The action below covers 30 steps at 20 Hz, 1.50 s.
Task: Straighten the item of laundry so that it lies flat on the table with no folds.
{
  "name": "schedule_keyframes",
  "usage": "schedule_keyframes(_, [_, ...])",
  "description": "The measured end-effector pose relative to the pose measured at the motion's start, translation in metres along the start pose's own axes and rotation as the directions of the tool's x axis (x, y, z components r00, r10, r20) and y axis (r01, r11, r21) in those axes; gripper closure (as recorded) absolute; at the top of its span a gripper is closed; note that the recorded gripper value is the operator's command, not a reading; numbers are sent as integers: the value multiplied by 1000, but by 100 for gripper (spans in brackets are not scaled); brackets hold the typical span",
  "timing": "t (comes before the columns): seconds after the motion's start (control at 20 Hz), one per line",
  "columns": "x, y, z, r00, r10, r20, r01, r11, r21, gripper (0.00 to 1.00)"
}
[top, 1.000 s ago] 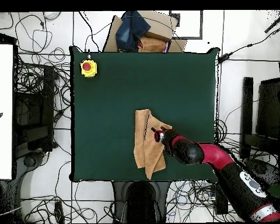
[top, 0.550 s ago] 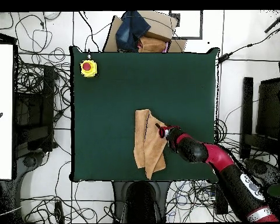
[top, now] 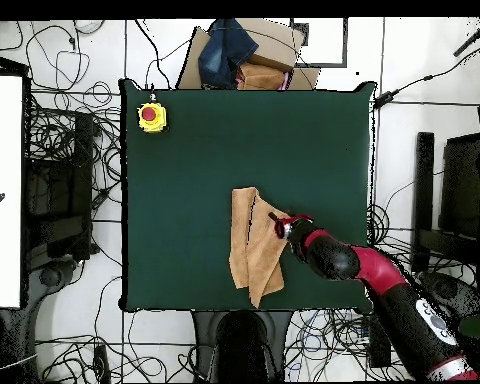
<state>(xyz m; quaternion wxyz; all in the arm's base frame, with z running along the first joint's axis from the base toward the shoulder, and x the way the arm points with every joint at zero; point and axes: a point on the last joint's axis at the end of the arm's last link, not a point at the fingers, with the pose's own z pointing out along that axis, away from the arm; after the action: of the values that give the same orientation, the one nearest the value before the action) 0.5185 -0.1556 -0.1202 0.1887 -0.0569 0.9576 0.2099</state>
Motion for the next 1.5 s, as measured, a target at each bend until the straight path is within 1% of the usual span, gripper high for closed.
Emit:
schedule_keyframes(0.2, [-5, -6, -17, 1000, -28, -4, 28, 999, 27, 0])
schedule_keyframes(0.35, [-10, -14, -31, 999, -44, -4, 44, 997, 55, 0])
schedule_keyframes(0.6, [-10, -34, -49, 999, -36, 5, 35, 995, 92, 0])
schedule_keyframes(0.7, [-8, -37, -51, 999, -32, 6, 31, 995, 96, 0])
schedule_keyframes(0.9, [5, -33, -44, 999, -40, -15, 41, 995, 91, 0])
schedule_keyframes(0.95, [16, -28, -35, 999, -47, -28, 49, 996, 79, 0])
schedule_keyframes(1.0, [20, -25, -31, 998, -50, -33, 52, 996, 72, 0])
schedule_keyframes(1.1, [26, -21, -26, 998, -53, -38, 55, 996, 64, 0])
schedule_keyframes(1.35, [51, -6, -7, 996, -71, -58, 73, 996, 45, 0])
schedule_keyframes(1.5, [60, -3, -2, 995, -77, -57, 80, 996, 43, 0])
